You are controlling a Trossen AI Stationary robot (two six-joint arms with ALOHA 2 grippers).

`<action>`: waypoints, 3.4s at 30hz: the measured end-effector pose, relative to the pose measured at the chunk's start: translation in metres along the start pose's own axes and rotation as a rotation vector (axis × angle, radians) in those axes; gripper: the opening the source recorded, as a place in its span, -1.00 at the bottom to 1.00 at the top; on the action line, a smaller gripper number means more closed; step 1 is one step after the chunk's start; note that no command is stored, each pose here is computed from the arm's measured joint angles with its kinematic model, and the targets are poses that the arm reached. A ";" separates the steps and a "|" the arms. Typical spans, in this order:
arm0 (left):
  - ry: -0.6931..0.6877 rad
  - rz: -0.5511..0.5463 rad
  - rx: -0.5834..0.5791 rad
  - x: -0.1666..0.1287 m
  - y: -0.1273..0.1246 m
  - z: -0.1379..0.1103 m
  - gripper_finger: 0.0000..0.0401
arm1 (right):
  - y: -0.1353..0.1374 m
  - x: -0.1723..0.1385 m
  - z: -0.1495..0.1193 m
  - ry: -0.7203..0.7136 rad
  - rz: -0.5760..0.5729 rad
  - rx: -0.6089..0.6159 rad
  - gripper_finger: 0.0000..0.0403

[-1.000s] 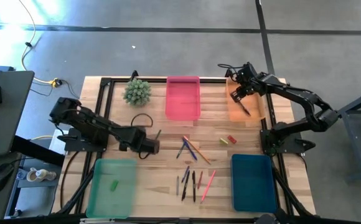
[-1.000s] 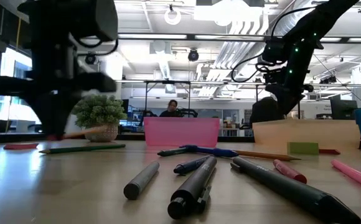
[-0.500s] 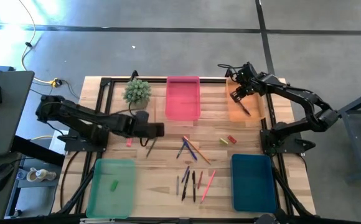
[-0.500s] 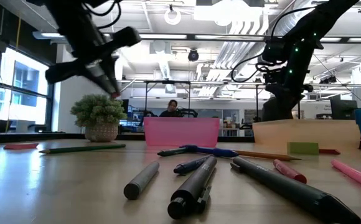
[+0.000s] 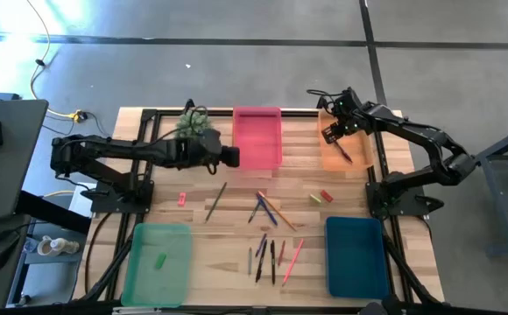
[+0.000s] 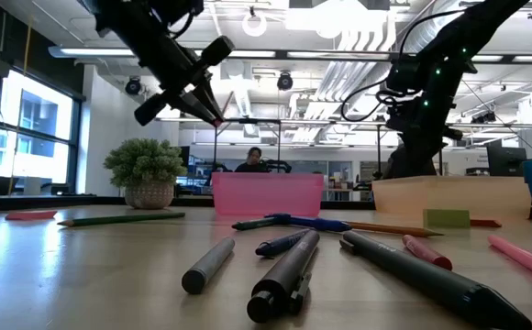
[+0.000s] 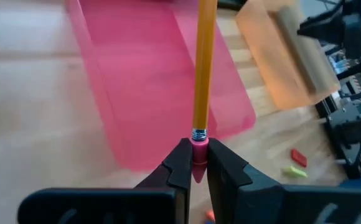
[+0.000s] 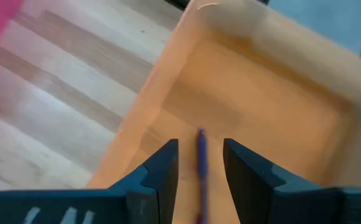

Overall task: Sort crayons/erasers/pens/pencils in bins
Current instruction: Put the left yellow pencil with the eraser into the red bin, then put the light green eraser into the light green bin

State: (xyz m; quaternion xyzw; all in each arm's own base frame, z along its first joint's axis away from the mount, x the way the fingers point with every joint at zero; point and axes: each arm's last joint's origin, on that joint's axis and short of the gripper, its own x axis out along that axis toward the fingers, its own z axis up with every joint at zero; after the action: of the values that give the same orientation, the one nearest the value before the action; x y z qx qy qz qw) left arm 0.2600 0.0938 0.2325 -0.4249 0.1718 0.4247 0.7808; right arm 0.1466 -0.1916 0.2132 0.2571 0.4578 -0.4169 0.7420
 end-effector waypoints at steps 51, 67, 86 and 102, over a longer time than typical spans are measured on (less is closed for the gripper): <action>0.422 0.124 0.330 0.114 0.005 0.038 -0.90 | 0.104 -0.033 -0.031 -0.067 0.215 -0.065 -0.41; 0.430 0.130 0.332 0.115 0.006 0.036 -0.69 | 0.110 -0.035 -0.034 -0.066 0.224 -0.065 -0.41; 0.362 -0.006 0.361 0.080 -0.003 0.066 -0.62 | 0.138 -0.047 -0.049 -0.075 0.314 -0.137 -0.41; 0.426 0.057 0.503 -0.016 -0.008 0.066 -0.63 | 0.153 -0.090 -0.047 -0.048 0.282 -0.232 -0.41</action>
State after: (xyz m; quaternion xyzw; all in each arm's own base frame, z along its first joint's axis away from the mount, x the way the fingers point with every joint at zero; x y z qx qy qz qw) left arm 0.2507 0.1366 0.2847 -0.2928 0.4425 0.2923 0.7956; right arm 0.2339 -0.0414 0.2728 0.2213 0.4446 -0.2590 0.8284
